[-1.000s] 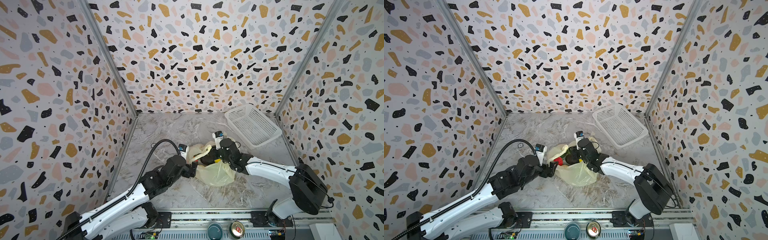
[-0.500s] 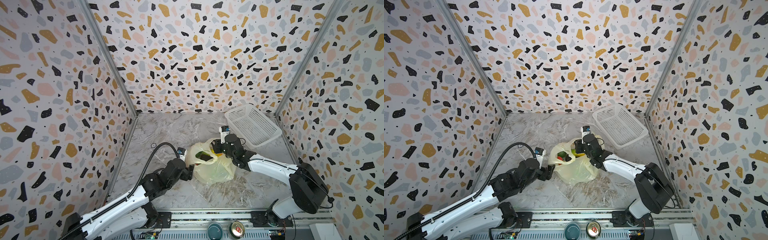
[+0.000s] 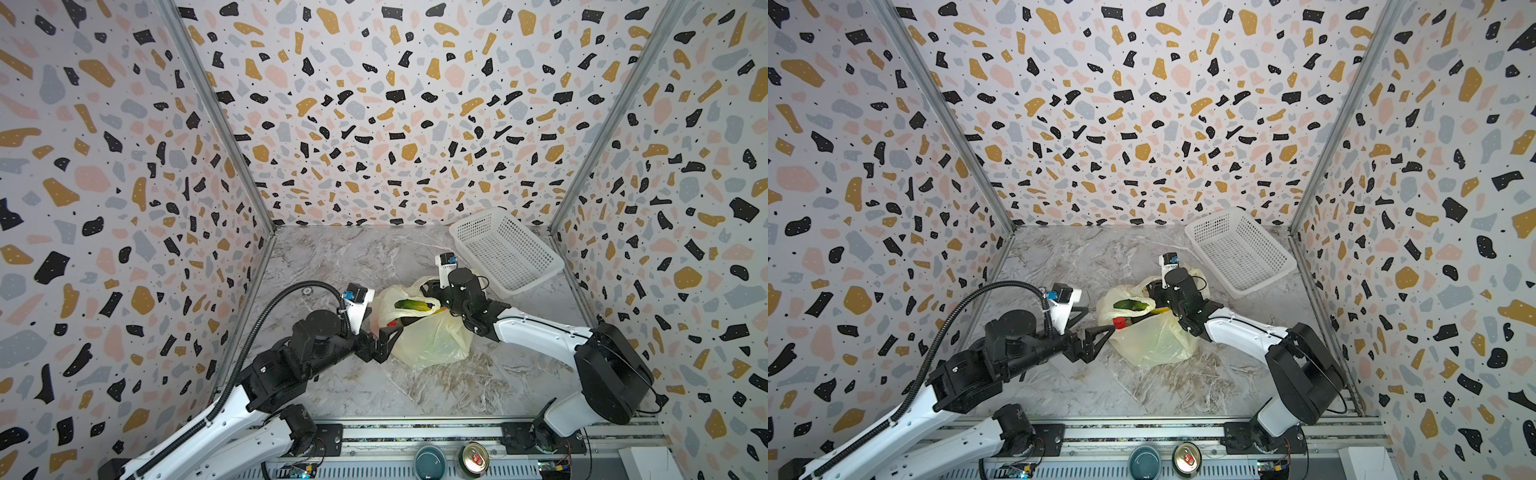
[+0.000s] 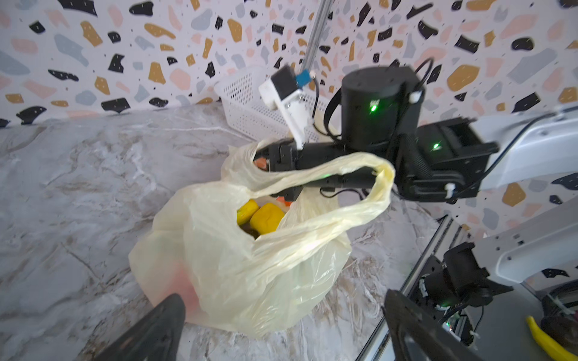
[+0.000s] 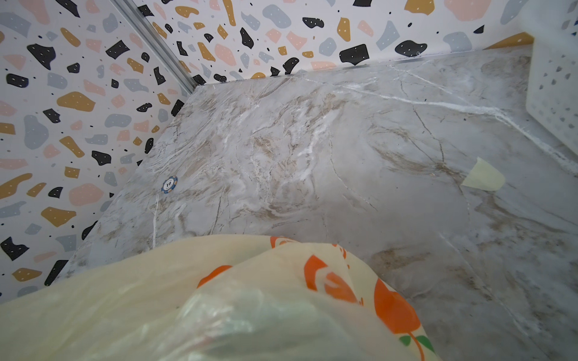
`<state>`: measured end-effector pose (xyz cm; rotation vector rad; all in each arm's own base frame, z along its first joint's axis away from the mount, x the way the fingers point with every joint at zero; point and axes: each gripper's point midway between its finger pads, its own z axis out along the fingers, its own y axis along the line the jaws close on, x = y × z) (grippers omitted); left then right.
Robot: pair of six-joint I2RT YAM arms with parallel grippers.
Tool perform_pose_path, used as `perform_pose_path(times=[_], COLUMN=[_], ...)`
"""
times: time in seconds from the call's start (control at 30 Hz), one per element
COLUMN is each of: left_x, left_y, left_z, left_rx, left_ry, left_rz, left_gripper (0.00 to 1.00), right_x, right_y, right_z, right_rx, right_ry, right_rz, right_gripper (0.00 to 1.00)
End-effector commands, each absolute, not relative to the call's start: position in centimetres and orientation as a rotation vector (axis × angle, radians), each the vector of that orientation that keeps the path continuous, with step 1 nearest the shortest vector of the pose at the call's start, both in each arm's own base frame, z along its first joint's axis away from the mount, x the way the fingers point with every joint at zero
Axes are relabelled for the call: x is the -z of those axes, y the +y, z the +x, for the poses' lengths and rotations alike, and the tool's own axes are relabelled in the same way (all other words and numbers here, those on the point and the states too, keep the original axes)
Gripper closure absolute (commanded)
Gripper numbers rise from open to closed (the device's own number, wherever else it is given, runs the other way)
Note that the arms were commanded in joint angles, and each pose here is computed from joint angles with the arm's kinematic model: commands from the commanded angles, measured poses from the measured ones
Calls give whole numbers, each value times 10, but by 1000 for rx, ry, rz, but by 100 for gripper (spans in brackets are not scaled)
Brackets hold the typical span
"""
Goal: Untie the knot of the plastic bag and take out the fruit
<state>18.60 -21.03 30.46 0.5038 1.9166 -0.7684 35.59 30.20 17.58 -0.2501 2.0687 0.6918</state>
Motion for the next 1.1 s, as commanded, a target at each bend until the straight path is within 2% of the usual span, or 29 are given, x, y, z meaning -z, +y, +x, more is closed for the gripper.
perform_pose_path(times=[0.0, 0.2, 0.33, 0.5, 0.63, 0.93, 1.07], left_x=[-334, -313, -298, -276, -259, -206, -193], left_y=[-200, -196, -217, -252, -268, -244, -235], left_z=[202, 264, 290, 296, 295, 296, 297], left_rx=[731, 694, 691, 779, 873, 632, 565], left_ry=[1860, 1982, 2016, 2064, 2102, 2293, 2327], left_rz=[392, 254, 343, 546, 595, 639, 622], left_gripper=[1, 1, 0, 0, 0, 0, 17], right_x=[-182, -178, -178, -179, -179, -185, -185], right_y=[305, 303, 302, 300, 300, 301, 302], right_z=[353, 350, 347, 347, 347, 348, 349], right_rx=[-699, -696, -699, -696, -700, -703, -706], right_ry=[2057, 2061, 2059, 2055, 2054, 2040, 2039], right_rz=[-273, -273, -271, -268, -268, -270, -267], right_gripper=[65, 66, 66, 66, 66, 66, 66])
